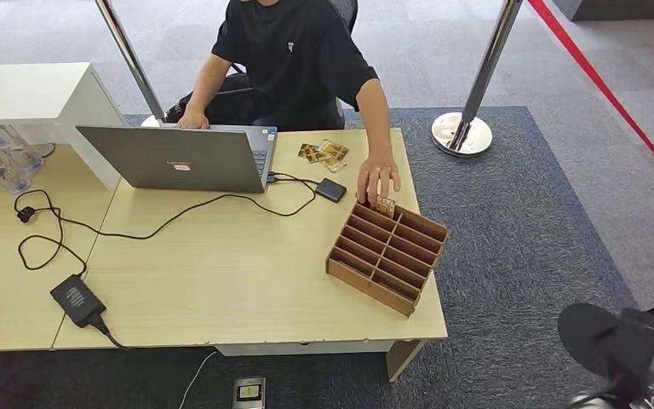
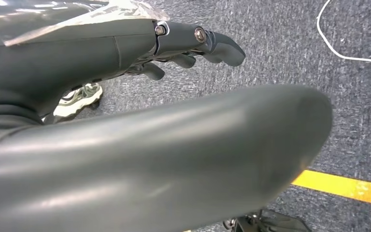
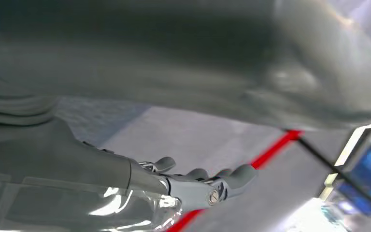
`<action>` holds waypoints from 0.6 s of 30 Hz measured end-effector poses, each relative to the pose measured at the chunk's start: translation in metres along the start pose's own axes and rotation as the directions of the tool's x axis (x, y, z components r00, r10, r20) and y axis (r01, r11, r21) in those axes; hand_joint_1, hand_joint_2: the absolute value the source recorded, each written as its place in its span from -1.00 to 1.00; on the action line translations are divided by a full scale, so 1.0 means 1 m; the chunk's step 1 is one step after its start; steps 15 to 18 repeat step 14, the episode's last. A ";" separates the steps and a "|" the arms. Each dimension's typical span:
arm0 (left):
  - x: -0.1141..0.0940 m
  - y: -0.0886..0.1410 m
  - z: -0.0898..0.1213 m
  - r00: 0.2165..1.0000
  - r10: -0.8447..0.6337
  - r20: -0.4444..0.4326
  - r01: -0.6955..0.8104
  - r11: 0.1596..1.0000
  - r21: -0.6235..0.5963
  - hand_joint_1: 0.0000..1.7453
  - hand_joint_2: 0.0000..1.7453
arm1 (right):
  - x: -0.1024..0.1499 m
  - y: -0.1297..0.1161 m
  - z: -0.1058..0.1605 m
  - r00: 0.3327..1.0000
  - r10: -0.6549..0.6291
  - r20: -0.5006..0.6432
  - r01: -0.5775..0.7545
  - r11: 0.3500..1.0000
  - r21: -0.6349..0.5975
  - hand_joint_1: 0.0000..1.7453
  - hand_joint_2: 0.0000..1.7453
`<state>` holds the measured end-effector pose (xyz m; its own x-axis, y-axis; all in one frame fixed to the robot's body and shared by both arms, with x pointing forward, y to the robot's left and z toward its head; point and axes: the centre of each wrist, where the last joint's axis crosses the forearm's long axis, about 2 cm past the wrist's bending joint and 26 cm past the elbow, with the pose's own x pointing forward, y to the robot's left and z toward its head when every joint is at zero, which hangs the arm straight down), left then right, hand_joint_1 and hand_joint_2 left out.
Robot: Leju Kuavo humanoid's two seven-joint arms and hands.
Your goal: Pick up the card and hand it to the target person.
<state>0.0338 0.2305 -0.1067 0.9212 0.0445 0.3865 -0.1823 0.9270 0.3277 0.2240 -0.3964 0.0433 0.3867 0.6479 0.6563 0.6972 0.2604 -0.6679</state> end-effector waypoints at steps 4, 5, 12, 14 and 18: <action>0.000 0.000 0.000 1.000 0.002 -0.001 -0.002 1.000 -0.001 -1.00 -1.00 | -0.042 0.000 0.021 0.983 0.086 -0.162 -0.075 0.994 0.074 -1.00 -1.00; 0.000 0.000 0.000 1.000 0.005 -0.004 -0.005 1.000 0.000 -1.00 -1.00 | -0.049 0.001 0.027 0.975 0.110 -0.193 -0.092 0.991 0.098 -1.00 -1.00; 0.002 -0.001 0.000 1.000 0.015 -0.016 -0.014 1.000 0.006 -1.00 -1.00 | -0.094 0.009 0.076 0.849 0.309 -0.428 -0.158 0.922 0.353 -1.00 -1.00; 0.002 -0.001 0.000 1.000 0.014 -0.018 -0.014 1.000 0.007 -1.00 -1.00 | -0.100 0.012 0.092 0.793 0.361 -0.491 -0.137 0.891 0.434 -1.00 -1.00; 0.002 -0.001 0.000 1.000 0.014 -0.018 -0.014 1.000 0.007 -1.00 -1.00 | -0.100 0.012 0.092 0.793 0.361 -0.491 -0.137 0.891 0.434 -1.00 -1.00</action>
